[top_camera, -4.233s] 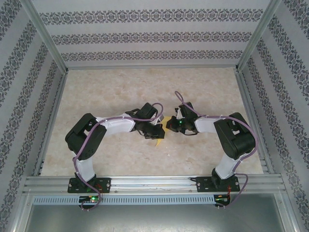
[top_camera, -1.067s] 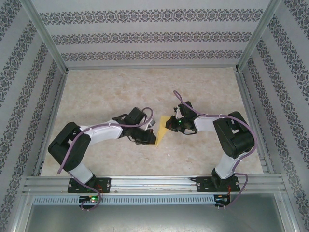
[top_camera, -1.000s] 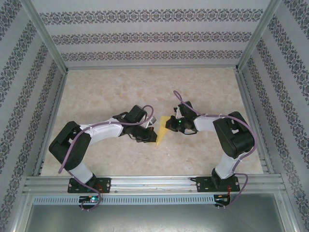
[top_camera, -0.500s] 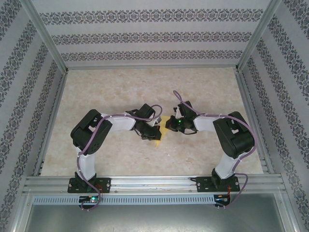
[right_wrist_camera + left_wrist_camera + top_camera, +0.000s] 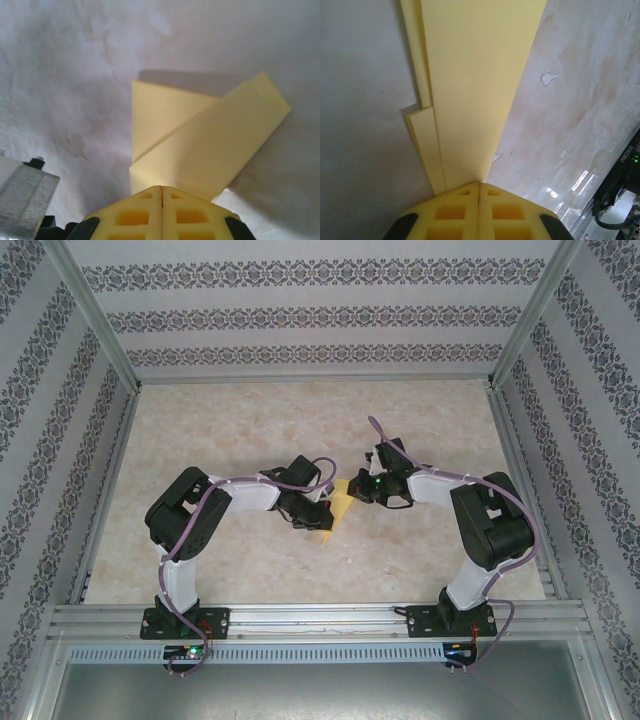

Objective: Fold a paper plane with a square sheet of paper (fold left side to right side)

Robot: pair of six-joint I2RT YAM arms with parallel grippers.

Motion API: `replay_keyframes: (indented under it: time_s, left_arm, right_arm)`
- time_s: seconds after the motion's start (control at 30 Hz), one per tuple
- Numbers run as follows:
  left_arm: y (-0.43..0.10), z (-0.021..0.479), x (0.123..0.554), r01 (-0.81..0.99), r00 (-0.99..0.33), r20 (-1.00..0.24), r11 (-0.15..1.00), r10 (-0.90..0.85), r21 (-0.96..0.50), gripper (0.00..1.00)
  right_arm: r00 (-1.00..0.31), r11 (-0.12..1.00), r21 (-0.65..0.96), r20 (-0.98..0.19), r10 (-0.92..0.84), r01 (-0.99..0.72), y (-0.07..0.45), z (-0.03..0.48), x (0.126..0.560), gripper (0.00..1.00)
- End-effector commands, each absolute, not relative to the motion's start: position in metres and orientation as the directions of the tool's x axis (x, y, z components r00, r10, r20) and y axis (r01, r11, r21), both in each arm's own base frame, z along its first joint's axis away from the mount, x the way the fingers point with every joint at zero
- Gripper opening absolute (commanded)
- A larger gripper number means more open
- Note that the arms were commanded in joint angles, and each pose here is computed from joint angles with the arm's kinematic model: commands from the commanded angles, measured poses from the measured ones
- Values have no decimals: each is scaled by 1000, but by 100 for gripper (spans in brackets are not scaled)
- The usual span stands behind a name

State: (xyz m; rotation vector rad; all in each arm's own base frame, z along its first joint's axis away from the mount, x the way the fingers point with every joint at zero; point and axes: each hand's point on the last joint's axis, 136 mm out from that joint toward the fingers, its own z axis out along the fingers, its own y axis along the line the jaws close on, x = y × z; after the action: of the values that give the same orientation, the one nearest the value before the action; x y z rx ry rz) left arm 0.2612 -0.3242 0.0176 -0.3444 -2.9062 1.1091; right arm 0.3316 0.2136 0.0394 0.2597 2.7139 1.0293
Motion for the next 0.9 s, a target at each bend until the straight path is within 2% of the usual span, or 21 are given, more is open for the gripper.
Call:
replay_keyframes:
  time_s: [0.0,0.23,0.6,0.87]
  left_arm:
    - [-293,-15,247,156,-981,11,821,194,-549,0]
    - [-302,1,255,174,-980,-25,799,195,-576,0]
    - [-337,54,281,235,-970,-123,696,208,-678,0]
    - [-352,46,292,266,-961,-125,696,247,-667,0]
  right_arm:
    - [-959,703,710,-162,231,49,219,46,342,0]
    - [-957,736,668,-127,261,112,204,20,348,0]
    - [-964,800,574,-65,256,174,186,-13,325,0]
    - [-966,817,548,-61,249,176,184,-19,320,0]
